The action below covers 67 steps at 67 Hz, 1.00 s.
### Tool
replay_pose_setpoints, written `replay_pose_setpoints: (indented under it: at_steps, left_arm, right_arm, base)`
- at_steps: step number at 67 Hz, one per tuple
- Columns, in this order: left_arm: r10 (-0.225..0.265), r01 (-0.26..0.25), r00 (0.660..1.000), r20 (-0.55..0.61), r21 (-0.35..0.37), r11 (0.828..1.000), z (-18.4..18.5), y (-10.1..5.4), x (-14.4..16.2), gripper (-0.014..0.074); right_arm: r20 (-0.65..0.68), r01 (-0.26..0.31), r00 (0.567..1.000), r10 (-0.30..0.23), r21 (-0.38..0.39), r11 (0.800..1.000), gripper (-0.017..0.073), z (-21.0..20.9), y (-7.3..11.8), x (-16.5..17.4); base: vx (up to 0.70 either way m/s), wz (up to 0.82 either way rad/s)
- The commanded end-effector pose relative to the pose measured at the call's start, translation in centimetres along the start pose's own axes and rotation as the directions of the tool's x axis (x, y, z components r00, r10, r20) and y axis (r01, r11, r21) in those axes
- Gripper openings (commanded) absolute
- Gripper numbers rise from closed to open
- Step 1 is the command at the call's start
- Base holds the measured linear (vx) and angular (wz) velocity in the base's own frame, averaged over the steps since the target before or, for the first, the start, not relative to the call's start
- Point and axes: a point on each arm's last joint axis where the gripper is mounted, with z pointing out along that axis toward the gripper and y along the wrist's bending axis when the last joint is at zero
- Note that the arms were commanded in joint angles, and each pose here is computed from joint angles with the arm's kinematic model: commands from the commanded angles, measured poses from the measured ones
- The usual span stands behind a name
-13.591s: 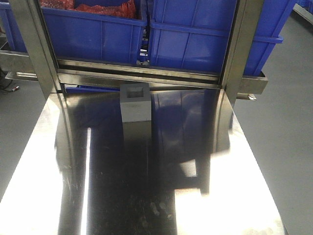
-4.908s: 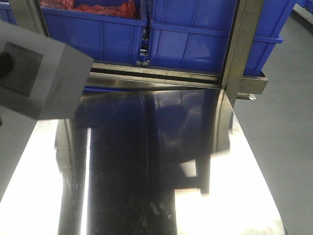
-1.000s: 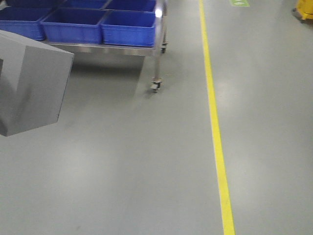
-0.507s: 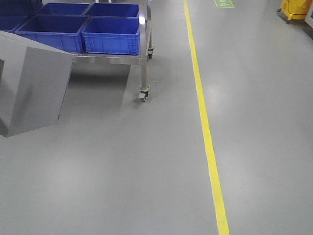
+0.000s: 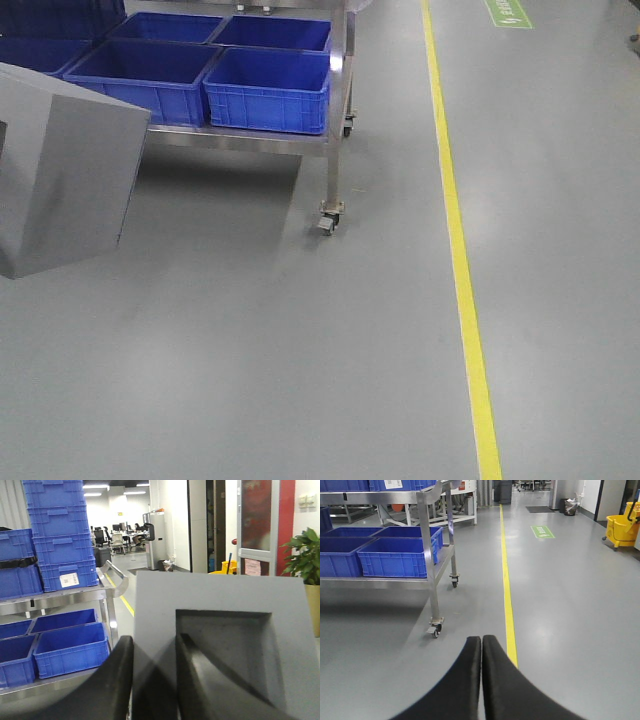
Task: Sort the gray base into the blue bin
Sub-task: 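Turn the base away from the table holding the gray block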
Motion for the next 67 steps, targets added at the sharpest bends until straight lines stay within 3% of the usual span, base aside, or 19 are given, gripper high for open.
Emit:
replay_pose_setpoints:
  at_steps: [1, 42, 67]
  left_arm:
    - [-0.026, 0.022, 0.991, 0.134, 0.029, 0.999, -0.19, -0.25, -1.97, -0.0006]
    - [-0.026, 0.022, 0.991, 0.134, 0.029, 0.999, -0.19, -0.25, -1.97, -0.0006]
    - [-0.026, 0.022, 0.991, 0.134, 0.029, 0.999, -0.19, -0.25, -1.97, -0.0006]
  right_arm:
    - [0.07, 0.021, 0.997, -0.021, 0.004, 1.0, -0.0005, 0.01, -0.01, -0.63]
    - [0.07, 0.021, 0.997, -0.021, 0.004, 1.0, -0.0005, 0.01, -0.01, -0.63]
    - [0.07, 0.021, 0.997, -0.021, 0.004, 1.0, -0.0005, 0.01, -0.01, -0.63]
  base:
    - [0.38, 0.11]
    - [0.35, 0.1]
    - [0.26, 0.51]
